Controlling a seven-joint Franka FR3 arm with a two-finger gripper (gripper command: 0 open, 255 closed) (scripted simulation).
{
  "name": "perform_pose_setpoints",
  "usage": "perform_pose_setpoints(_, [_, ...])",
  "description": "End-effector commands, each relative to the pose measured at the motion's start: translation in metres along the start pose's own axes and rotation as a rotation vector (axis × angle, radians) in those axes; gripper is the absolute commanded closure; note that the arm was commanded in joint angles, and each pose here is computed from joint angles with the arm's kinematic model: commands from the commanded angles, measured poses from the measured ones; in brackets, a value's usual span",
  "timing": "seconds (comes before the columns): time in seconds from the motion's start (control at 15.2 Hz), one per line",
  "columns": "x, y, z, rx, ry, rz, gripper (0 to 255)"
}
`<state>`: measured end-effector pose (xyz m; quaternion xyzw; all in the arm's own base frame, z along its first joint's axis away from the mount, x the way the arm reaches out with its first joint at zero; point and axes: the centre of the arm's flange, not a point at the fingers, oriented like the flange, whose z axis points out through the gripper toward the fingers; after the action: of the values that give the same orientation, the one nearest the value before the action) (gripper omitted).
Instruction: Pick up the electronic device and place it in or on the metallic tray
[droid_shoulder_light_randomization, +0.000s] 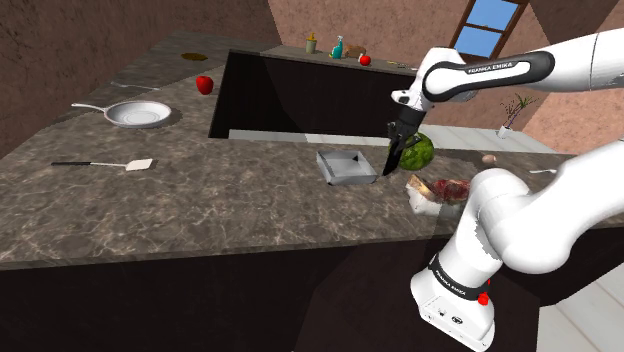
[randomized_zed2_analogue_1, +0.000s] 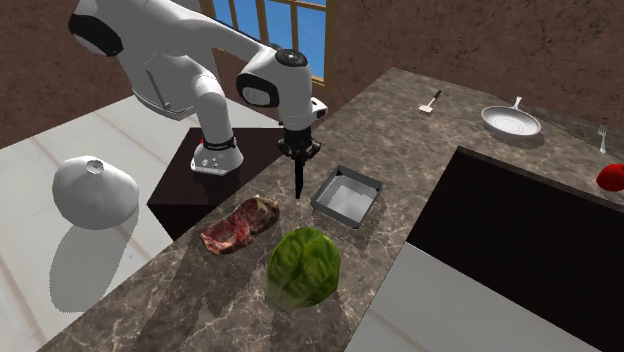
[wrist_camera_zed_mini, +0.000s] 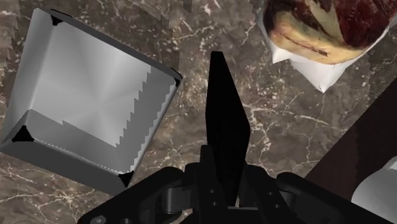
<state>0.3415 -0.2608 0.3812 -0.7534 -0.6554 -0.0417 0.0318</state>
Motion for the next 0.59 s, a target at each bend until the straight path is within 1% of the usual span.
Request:
perform_pose_setpoints(0.0, [0.001,0.0,-0.009,0.001,0.0,0.0,255])
perform_pose_setpoints(0.33, [0.003,0.0,-0.034,0.001,0.0,0.0,255])
perform_pose_setpoints(0.53, [0.014,0.037,-0.041,0.001,0.0,0.0,255])
